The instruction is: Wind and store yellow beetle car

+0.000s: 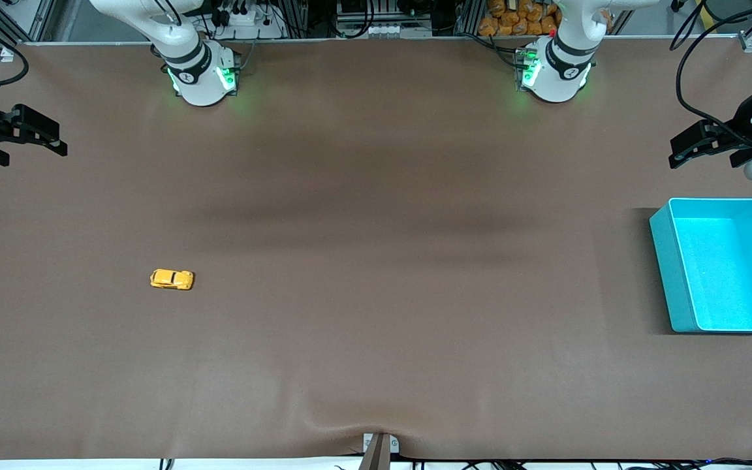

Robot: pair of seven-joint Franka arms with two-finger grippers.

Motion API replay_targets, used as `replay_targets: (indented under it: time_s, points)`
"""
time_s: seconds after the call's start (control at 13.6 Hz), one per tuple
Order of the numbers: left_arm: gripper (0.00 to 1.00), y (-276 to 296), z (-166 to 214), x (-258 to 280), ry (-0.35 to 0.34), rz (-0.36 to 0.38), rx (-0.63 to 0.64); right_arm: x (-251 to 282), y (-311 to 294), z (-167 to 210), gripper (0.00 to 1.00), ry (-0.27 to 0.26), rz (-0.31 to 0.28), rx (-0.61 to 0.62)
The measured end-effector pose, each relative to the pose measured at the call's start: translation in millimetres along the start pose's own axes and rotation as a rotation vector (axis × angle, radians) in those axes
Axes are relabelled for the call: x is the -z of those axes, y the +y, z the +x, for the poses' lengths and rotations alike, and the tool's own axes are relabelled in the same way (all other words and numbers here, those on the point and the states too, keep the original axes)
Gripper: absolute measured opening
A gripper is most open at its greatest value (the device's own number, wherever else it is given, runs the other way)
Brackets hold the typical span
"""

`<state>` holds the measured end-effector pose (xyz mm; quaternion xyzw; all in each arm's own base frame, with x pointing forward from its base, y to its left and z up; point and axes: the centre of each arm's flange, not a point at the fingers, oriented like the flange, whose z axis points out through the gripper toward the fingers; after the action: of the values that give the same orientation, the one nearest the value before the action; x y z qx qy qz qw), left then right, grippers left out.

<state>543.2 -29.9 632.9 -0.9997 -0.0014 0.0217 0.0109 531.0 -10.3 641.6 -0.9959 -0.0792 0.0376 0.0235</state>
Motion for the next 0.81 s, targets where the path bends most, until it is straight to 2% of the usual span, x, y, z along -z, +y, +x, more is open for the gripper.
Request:
replay_targets:
  time_s: [0.81]
  points:
    - [1.00, -0.1, 0.0, -0.4, -0.001, 0.000, 0.000, 1.8, 0.5, 0.7, 1.00, 0.010, -0.002, -0.001]
